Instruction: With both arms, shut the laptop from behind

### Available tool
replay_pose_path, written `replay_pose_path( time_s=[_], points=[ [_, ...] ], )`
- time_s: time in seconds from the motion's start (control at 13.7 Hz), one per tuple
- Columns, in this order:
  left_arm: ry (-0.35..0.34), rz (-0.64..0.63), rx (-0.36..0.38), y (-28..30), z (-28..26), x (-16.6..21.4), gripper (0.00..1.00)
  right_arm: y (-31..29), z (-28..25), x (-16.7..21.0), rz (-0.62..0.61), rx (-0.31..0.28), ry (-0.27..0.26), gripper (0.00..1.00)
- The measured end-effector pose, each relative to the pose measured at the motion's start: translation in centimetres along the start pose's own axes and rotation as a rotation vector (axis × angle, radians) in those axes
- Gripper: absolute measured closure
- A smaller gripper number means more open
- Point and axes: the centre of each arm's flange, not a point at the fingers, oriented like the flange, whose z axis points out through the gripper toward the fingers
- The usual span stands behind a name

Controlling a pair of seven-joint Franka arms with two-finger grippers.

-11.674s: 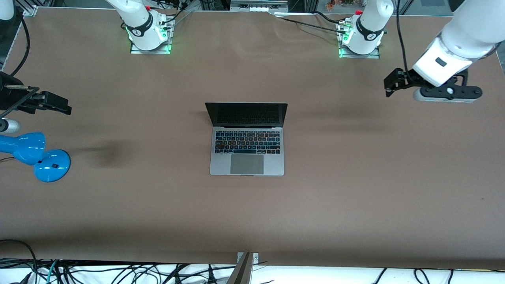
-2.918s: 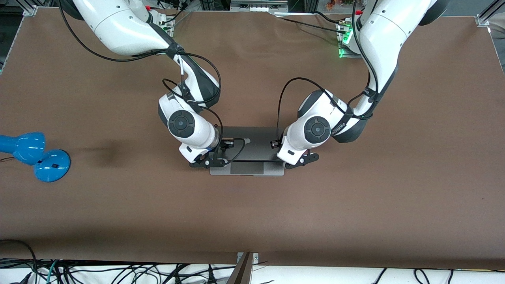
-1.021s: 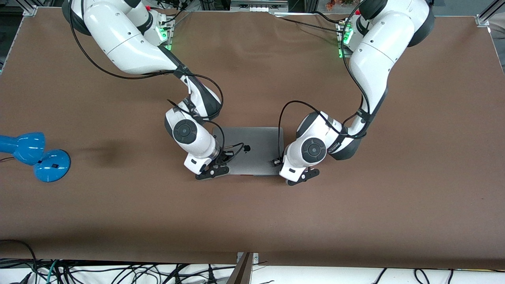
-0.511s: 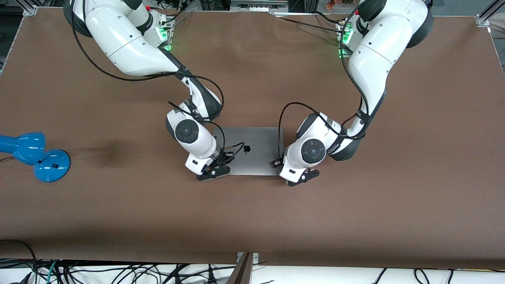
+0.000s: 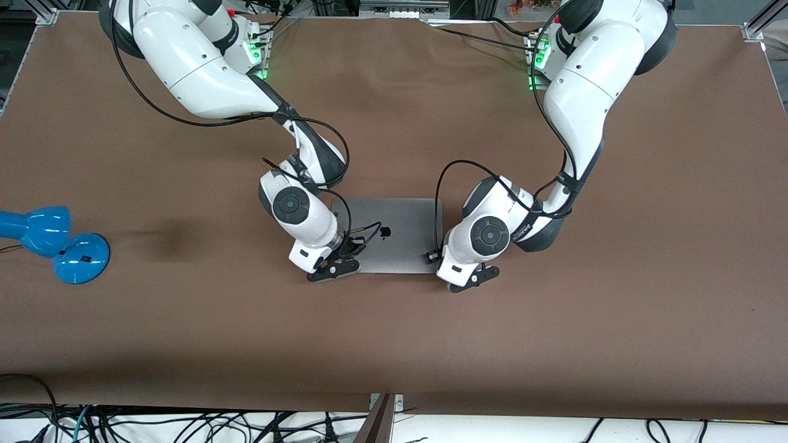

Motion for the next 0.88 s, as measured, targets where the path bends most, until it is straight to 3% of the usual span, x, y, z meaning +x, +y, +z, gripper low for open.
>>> replay_pose_path(
  time_s=[0.15, 0.36, 0.8, 0.88],
  points=[
    [-0.002, 0.006, 0.021, 0.0, -2.1, -0.4, 0.91, -0.1, -0.9, 0.2, 0.061, 0.033, -0.065, 0.96],
    [0.0, 0.031, 0.054, 0.5, -6.6, -2.1, 0.62, -0.1, -4.4, 0.8, 0.079, 0.015, -0.157, 0.68],
    [0.107, 0.173, 0.123, 1.2, -13.9, -10.4, 0.02, 1.6, -11.3, 2.0, 0.098, -0.041, -0.184, 0.07],
    [0.122, 0.182, 0.132, 0.6, -15.0, -11.6, 0.0, 1.9, -12.8, 1.9, 0.1, -0.057, -0.197, 0.02]
  ],
)
